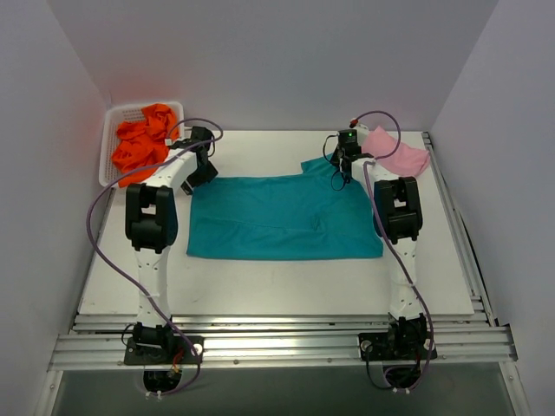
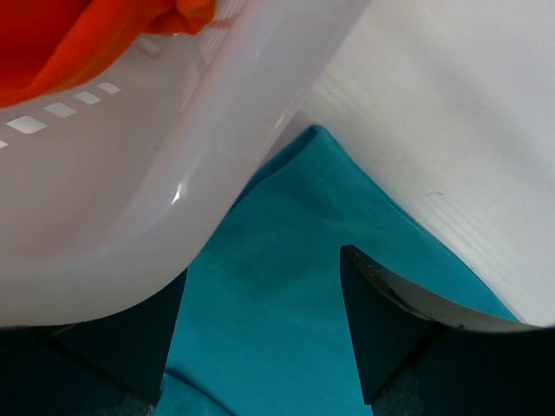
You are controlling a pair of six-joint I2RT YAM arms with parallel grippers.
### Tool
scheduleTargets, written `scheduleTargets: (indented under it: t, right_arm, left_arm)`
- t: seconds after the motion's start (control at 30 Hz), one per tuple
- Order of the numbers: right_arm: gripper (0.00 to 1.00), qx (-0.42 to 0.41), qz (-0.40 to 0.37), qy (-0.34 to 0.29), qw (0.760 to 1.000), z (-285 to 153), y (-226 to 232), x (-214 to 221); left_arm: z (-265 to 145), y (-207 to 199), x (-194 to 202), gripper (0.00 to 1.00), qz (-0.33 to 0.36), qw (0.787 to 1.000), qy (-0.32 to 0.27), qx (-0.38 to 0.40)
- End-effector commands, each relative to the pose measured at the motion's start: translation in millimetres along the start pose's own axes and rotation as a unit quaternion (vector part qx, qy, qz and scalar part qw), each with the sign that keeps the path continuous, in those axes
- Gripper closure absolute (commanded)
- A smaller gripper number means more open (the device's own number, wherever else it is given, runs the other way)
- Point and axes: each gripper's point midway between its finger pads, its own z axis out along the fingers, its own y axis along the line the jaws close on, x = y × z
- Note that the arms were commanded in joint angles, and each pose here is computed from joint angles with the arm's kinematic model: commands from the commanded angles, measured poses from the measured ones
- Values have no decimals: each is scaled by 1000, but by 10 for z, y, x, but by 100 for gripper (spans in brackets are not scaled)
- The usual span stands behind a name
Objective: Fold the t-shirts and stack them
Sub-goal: Grap the side of the flattened tshirt furthest away from the robot with both arms
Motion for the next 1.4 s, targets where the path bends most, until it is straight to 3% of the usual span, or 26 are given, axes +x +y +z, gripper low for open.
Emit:
scheduleTargets:
  t: [0.0,0.13,0.3,0.43,0.53,0.63,1.07,1.37]
  right_arm:
    - [100,31,-13,72,997,-61,-259,400]
    - [100,30,-13,72,997,-56,-258,393]
    - [100,31,-12,73,997,-46,-263,402]
    - [100,30,-10,73,997,-38,-274,389]
    - [100,29,-9,76,997,-34,-277,402]
    - [100,27,-7,77,997,-31,-281,395]
    - [100,25,-7,79,997,-34,-286,405]
    - [100,26,-9,80,996,-39,-280,425]
  left_arm:
    - [331,267,-481,20,-27,996,-69,-53]
    - [61,203,-577,24,-34,995,-92,-32]
    - [-812,-130,-772,22,-37,982,-170,67]
    - [-1177,-536,-876,22,-34,970,-174,165]
    - [-1304,-768,-885,22,-22,966,-178,184]
    - [-1204,-871,-895,21,-15,968,-175,182]
    - [148,-680,-868,23,-14,987,-98,126]
    - [170,-52,-985,23,-51,990,-113,61]
